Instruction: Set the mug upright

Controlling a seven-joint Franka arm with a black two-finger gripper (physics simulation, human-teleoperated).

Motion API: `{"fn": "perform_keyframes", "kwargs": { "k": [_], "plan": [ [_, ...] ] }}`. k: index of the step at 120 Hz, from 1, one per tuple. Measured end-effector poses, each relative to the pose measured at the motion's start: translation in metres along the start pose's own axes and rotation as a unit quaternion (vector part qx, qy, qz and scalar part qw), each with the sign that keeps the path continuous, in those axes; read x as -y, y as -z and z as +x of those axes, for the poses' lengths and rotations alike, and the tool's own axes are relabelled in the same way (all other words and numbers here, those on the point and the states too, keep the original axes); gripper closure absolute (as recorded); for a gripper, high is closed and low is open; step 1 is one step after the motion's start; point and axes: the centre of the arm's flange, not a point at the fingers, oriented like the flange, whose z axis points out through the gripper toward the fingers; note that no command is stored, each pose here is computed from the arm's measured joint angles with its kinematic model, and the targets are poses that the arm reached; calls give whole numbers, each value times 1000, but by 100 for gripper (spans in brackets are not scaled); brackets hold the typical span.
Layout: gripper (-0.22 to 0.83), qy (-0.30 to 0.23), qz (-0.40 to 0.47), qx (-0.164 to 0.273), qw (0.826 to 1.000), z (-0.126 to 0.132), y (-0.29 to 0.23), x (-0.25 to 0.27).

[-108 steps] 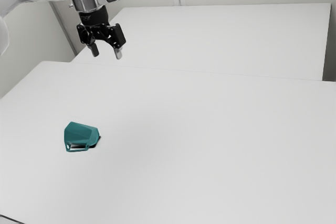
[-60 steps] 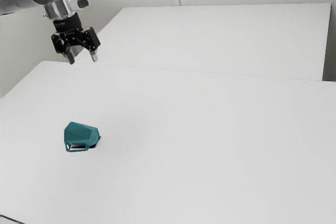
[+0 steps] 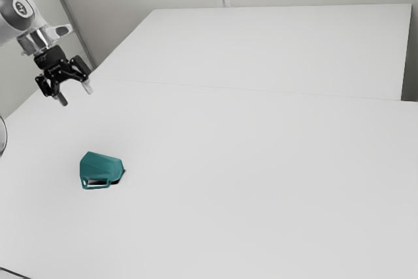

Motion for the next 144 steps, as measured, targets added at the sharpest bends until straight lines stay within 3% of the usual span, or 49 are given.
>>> {"fn": "perform_keyframes", "kwargs": {
  "k": [82,144],
  "plan": [
    [0,-16,-150,61,987,13,-116,144],
    [0,-99,-264,26,959,14,-163,165]
  ]
}}
